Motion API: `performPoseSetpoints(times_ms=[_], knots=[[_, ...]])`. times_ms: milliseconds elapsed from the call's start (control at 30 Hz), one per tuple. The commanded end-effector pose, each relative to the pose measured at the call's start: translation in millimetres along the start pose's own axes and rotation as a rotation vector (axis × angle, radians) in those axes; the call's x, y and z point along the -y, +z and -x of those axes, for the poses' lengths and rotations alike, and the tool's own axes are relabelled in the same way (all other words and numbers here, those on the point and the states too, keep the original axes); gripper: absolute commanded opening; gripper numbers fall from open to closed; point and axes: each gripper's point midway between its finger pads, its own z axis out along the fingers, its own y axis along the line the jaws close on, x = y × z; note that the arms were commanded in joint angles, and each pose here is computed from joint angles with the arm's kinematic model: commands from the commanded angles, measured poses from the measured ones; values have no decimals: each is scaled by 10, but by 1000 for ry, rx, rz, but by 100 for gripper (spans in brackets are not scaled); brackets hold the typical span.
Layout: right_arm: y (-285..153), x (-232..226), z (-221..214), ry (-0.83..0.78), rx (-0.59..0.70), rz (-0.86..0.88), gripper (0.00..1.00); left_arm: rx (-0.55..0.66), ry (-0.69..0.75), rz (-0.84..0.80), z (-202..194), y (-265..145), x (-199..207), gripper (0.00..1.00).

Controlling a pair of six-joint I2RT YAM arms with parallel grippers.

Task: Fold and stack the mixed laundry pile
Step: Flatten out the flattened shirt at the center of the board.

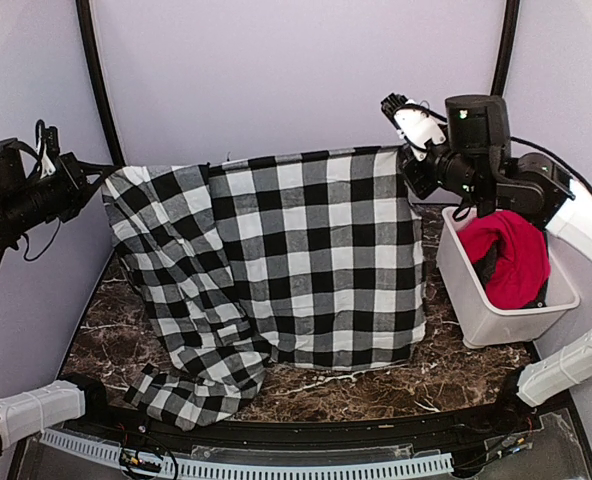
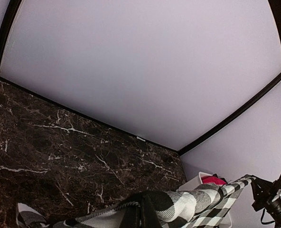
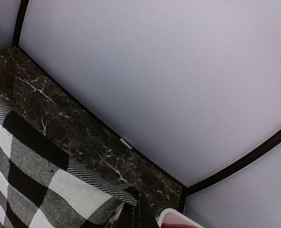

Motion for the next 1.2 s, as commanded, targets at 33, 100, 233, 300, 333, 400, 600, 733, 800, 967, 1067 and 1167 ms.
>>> performPoseSetpoints(times_ms=[33, 100, 233, 300, 333, 400, 600, 733, 800, 967, 1067, 1167], knots=[[297, -475, -615, 152, -146, 181, 0, 72, 11, 55, 81, 167, -200, 0], [319, -548, -681, 152, -156, 197, 0, 78, 28, 9, 35, 199, -176, 0], [254, -491, -624, 156, -142, 203, 0, 82, 67, -41, 49, 132, -58, 0], [158, -414, -512, 173, -115, 211, 0, 92, 71, -59, 81, 41, 16, 0], [88, -371, -462, 180, -100, 211, 0, 93, 68, -62, 84, 11, 31, 0], [-48, -341, -404, 182, -84, 215, 0, 101, 66, -81, 97, -101, 99, 0], [-518, -519, -353, 146, -82, 253, 0, 89, 49, -152, 5, -495, 284, 0], [-794, -669, -331, 144, -83, 292, 0, 94, 42, -167, -37, -749, 347, 0], [-800, -701, -372, 143, -97, 297, 0, 86, 37, -167, -50, -796, 360, 0], [-683, -687, -256, 152, -46, 286, 0, 95, 30, -80, -26, -641, 171, 0], [-581, -486, -129, 174, 0, 239, 0, 111, 34, -54, 75, -472, 134, 0], [-561, -345, 57, 189, 59, 233, 0, 143, 52, -110, 217, -393, 281, 0]])
